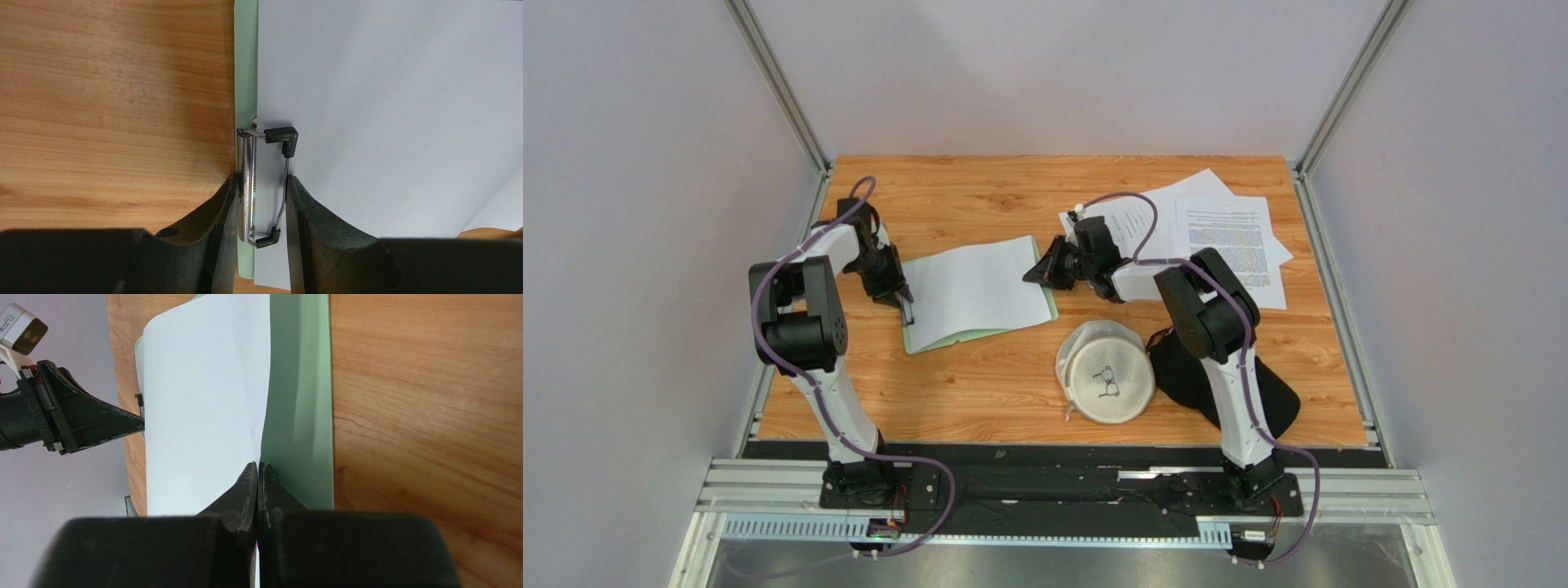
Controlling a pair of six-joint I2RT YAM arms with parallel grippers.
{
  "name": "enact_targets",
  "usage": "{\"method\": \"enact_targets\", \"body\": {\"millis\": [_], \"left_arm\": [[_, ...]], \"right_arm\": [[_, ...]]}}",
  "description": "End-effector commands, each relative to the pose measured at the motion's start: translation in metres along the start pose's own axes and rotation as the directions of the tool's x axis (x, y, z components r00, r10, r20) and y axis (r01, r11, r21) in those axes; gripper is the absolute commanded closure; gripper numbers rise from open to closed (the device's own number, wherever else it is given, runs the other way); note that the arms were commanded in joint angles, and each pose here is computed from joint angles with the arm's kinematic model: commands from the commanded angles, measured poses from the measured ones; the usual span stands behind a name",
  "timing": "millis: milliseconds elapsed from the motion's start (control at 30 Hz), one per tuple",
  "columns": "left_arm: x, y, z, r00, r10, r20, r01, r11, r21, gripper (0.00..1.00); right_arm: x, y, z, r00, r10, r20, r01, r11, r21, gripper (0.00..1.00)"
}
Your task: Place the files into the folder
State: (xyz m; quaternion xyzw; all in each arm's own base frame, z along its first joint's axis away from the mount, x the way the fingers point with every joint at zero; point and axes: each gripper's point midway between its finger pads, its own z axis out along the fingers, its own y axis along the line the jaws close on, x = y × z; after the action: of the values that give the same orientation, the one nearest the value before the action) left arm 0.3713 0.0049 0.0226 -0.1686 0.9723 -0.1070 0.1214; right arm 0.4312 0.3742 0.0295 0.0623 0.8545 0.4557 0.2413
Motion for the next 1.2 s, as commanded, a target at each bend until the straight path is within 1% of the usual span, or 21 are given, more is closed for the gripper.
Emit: {"method": "enact_targets", "body": {"millis": [0, 167, 233, 267, 300, 367, 400, 500, 667, 733, 767, 800, 833, 867, 900, 933, 967, 1033, 1067, 1100, 1167], "left_arm": [[-0.01, -0.009, -0.014, 0.998, 0.004, 0.056, -0.005, 1.0, 0.023, 1.0], [-0.011, -0.009, -0.015, 0.998, 0.008, 0.056, -0.009, 1.0, 0.02, 1.0], [-0.011, -0.009, -0.016, 0.998, 0.01, 0.056, -0.011, 1.0, 0.02, 0.98], [-0.012, -0.009, -0.017, 0.998, 0.01, 0.058, -0.012, 1.0, 0.02, 0.95], [-0.011, -0.009, -0.016, 0.998, 0.011, 0.056, -0.012, 1.0, 0.02, 0.89], [-0.012, -0.008, -0.017, 0.998, 0.012, 0.06, -0.013, 1.0, 0.013, 0.8], [-0.011, -0.007, -0.018, 0.998, 0.012, 0.06, -0.012, 1.0, 0.009, 0.72], [-0.014, -0.006, -0.022, 0.997, 0.021, 0.073, -0.021, 1.0, -0.004, 0.62], [-0.022, -0.005, -0.036, 0.994, 0.042, 0.102, -0.039, 0.999, -0.031, 0.58], [-0.024, -0.004, -0.047, 0.992, 0.049, 0.117, -0.044, 0.998, -0.047, 0.57], [-0.028, -0.002, -0.052, 0.989, 0.056, 0.135, -0.047, 0.996, -0.07, 0.25], [-0.029, -0.001, -0.061, 0.987, 0.06, 0.148, -0.048, 0.996, -0.081, 0.12], [-0.03, -0.001, -0.064, 0.985, 0.065, 0.157, -0.051, 0.994, -0.091, 0.04], [-0.033, 0.001, -0.069, 0.983, 0.067, 0.171, -0.049, 0.993, -0.108, 0.03], [-0.033, -0.001, -0.077, 0.98, 0.069, 0.186, -0.048, 0.992, -0.114, 0.03], [-0.033, -0.004, -0.081, 0.977, 0.078, 0.197, -0.055, 0.992, -0.118, 0.03], [-0.034, -0.002, -0.086, 0.973, 0.086, 0.214, -0.056, 0.988, -0.141, 0.03], [-0.032, -0.016, -0.097, 0.965, 0.121, 0.232, -0.091, 0.986, -0.139, 0.03], [-0.032, -0.026, -0.105, 0.958, 0.141, 0.249, -0.112, 0.985, -0.129, 0.03], [-0.028, -0.043, -0.107, 0.95, 0.179, 0.255, -0.153, 0.981, -0.116, 0.05], [-0.023, -0.088, -0.108, 0.927, 0.243, 0.285, -0.241, 0.97, -0.042, 0.07]], "right_arm": [[0.0, -0.006, -0.009, 0.999, -0.047, 0.018, 0.046, 0.996, 0.07, 1.0], [0.001, -0.007, -0.006, 0.998, -0.057, 0.009, 0.056, 0.996, 0.065, 1.0], [0.001, -0.007, -0.005, 0.998, -0.061, 0.006, 0.061, 0.996, 0.062, 0.96], [0.002, -0.008, -0.004, 0.998, -0.066, -0.002, 0.066, 0.996, 0.059, 0.94], [0.001, -0.006, -0.003, 0.998, -0.07, -0.003, 0.07, 0.996, 0.055, 0.91], [0.001, -0.006, -0.003, 0.997, -0.074, -0.004, 0.074, 0.996, 0.054, 0.89], [0.0, -0.005, -0.003, 0.996, -0.085, -0.005, 0.086, 0.995, 0.052, 0.84], [-0.004, -0.001, -0.003, 0.994, -0.112, 0.001, 0.112, 0.992, 0.051, 0.78], [-0.009, 0.004, -0.006, 0.988, -0.152, -0.014, 0.152, 0.986, 0.065, 0.67], [-0.011, 0.006, -0.01, 0.984, -0.176, -0.022, 0.177, 0.981, 0.083, 0.59], [-0.014, 0.003, -0.012, 0.982, -0.187, -0.021, 0.188, 0.976, 0.106, 0.56], [-0.015, 0.003, -0.013, 0.98, -0.198, -0.028, 0.2, 0.972, 0.125, 0.49], [-0.012, -0.003, -0.019, 0.974, -0.216, -0.061, 0.224, 0.961, 0.162, 0.46], [-0.019, -0.001, -0.022, 0.97, -0.237, -0.046, 0.241, 0.953, 0.182, 0.44], [-0.021, 0.0, -0.025, 0.967, -0.251, -0.044, 0.254, 0.947, 0.197, 0.36], [-0.024, 0.004, -0.031, 0.963, -0.265, -0.044, 0.268, 0.941, 0.206, 0.33], [-0.033, 0.01, -0.033, 0.954, -0.299, -0.033, 0.299, 0.931, 0.21, 0.31], [-0.038, 0.011, -0.047, 0.946, -0.316, -0.064, 0.321, 0.907, 0.274, 0.28], [-0.058, 0.01, -0.058, 0.925, -0.379, -0.035, 0.366, 0.861, 0.352, 0.27], [-0.061, -0.001, -0.075, 0.924, -0.378, -0.057, 0.363, 0.823, 0.437, 0.22], [-0.101, -0.007, -0.116, 0.905, -0.426, 0.021, 0.337, 0.744, 0.577, 0.18]]}}
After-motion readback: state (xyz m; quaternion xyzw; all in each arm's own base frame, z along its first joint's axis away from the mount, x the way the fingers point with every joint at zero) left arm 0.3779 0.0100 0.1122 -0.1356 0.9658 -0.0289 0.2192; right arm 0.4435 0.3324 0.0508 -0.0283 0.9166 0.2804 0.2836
